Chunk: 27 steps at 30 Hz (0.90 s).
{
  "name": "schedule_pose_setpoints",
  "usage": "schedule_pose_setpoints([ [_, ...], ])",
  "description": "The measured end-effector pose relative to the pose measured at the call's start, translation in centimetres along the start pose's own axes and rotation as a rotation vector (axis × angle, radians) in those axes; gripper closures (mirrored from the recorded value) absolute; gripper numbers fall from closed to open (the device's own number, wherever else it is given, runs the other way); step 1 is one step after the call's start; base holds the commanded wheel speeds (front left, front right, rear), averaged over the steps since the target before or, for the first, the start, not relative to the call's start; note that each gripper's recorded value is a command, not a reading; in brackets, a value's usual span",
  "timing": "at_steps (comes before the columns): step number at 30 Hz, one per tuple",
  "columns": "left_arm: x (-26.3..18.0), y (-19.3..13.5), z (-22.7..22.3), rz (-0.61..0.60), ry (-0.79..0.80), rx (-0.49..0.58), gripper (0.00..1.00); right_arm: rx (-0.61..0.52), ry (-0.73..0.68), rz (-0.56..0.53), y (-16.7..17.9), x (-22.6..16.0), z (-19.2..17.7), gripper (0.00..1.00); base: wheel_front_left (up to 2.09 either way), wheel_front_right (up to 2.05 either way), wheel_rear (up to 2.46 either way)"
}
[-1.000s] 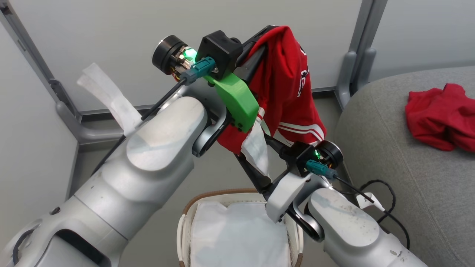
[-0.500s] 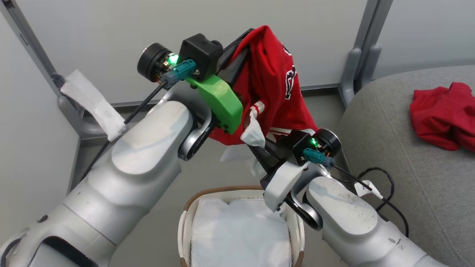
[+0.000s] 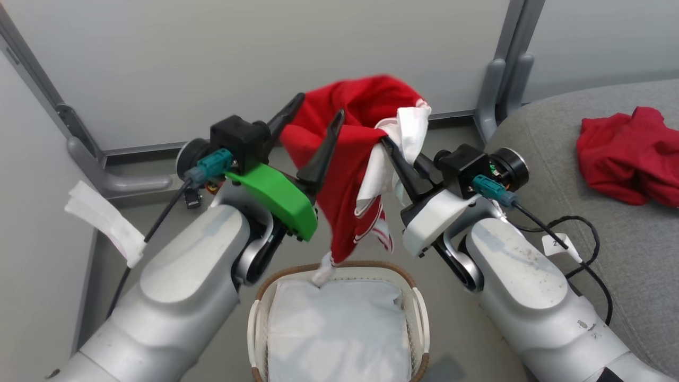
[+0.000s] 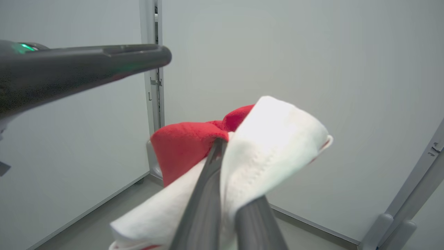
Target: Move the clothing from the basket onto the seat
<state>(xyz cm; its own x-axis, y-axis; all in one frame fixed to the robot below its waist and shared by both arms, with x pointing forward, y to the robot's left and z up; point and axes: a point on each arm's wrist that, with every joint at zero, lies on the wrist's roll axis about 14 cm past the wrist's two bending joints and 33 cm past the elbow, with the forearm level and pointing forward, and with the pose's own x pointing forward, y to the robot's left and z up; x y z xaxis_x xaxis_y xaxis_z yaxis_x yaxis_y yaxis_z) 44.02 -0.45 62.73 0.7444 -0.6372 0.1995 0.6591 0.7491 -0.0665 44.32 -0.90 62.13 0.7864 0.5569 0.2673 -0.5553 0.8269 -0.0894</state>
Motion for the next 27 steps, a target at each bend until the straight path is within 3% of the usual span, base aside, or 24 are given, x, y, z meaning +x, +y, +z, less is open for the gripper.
schedule_pose_setpoints([
  [13, -2.8, -2.8, -5.9, -0.029, 0.084, -0.118, 0.0, -0.098, -0.023, -0.155, -6.0, -0.9, 1.2, 1.0, 0.0, 0.0, 0.0],
  [27, -1.9, -8.3, -10.0, -0.188, 0.164, -0.16, 0.0, -0.266, -0.007, -0.346, -14.6, -6.6, 3.2, 1.0, 0.0, 0.0, 0.0],
])
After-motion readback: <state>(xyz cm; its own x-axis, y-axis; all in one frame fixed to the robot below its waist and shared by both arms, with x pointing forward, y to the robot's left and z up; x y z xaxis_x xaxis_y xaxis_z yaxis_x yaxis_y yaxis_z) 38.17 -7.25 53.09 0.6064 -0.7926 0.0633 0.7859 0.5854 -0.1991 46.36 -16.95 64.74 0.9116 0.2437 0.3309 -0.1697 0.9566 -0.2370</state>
